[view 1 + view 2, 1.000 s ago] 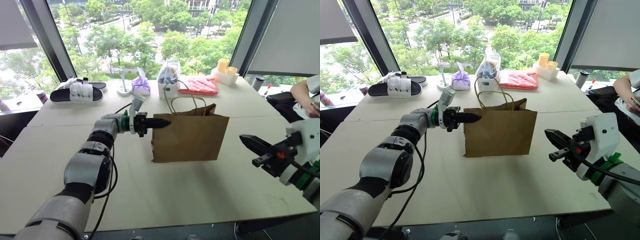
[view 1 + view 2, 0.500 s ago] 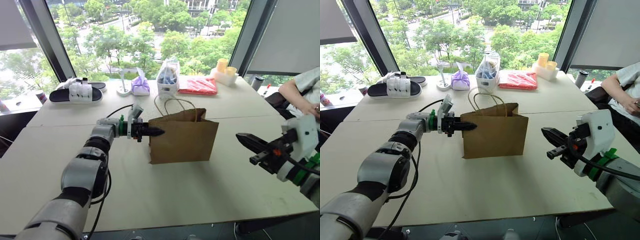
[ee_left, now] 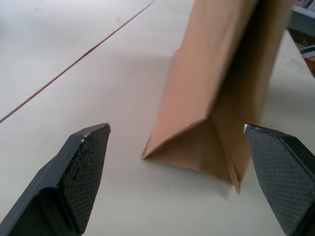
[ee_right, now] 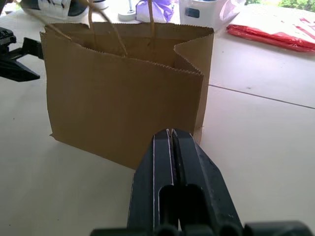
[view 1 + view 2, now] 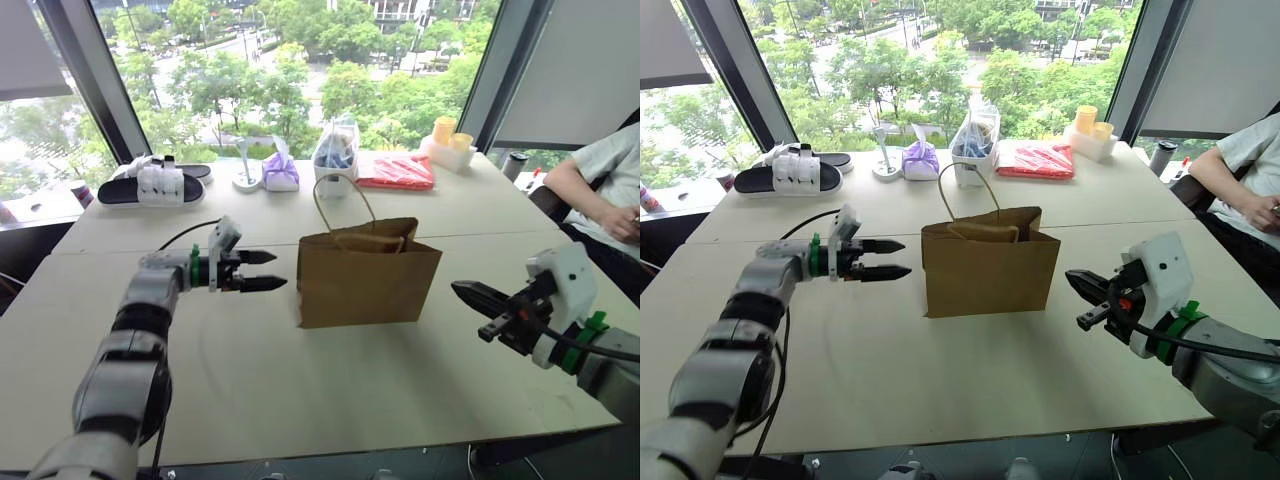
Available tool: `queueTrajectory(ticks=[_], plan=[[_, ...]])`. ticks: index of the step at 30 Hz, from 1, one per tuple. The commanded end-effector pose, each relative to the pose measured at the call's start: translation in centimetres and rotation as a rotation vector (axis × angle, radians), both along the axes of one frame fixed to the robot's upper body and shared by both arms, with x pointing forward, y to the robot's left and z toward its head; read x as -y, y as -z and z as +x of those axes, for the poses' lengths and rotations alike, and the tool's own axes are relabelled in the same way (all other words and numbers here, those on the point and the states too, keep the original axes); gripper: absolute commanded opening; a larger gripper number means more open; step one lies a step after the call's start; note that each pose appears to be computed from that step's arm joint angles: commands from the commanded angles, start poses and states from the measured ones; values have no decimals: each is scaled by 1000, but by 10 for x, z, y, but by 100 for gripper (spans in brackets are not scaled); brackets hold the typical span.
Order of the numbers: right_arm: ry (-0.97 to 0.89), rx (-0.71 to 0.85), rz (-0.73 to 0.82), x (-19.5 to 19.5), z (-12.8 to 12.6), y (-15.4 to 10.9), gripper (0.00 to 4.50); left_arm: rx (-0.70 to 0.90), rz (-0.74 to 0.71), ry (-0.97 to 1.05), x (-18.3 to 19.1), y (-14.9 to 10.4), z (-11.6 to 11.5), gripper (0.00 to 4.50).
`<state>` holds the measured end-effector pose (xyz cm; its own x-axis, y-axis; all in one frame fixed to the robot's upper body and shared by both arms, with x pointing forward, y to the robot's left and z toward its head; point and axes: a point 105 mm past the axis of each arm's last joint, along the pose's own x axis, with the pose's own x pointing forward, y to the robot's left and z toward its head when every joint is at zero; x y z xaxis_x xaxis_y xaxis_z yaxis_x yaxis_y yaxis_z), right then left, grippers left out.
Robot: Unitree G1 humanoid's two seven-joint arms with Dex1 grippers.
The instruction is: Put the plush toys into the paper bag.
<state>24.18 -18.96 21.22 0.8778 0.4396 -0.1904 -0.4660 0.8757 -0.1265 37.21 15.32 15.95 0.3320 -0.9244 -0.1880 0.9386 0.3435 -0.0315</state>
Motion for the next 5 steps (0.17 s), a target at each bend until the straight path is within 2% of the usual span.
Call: queueTrajectory(ticks=[1, 5], plan=[[-21, -31, -54, 6, 2, 13, 0, 62, -50, 8, 9, -36, -27, 444], [-77, -47, -49, -1, 10, 19, 0, 54, -90, -38, 11, -44, -43, 444]])
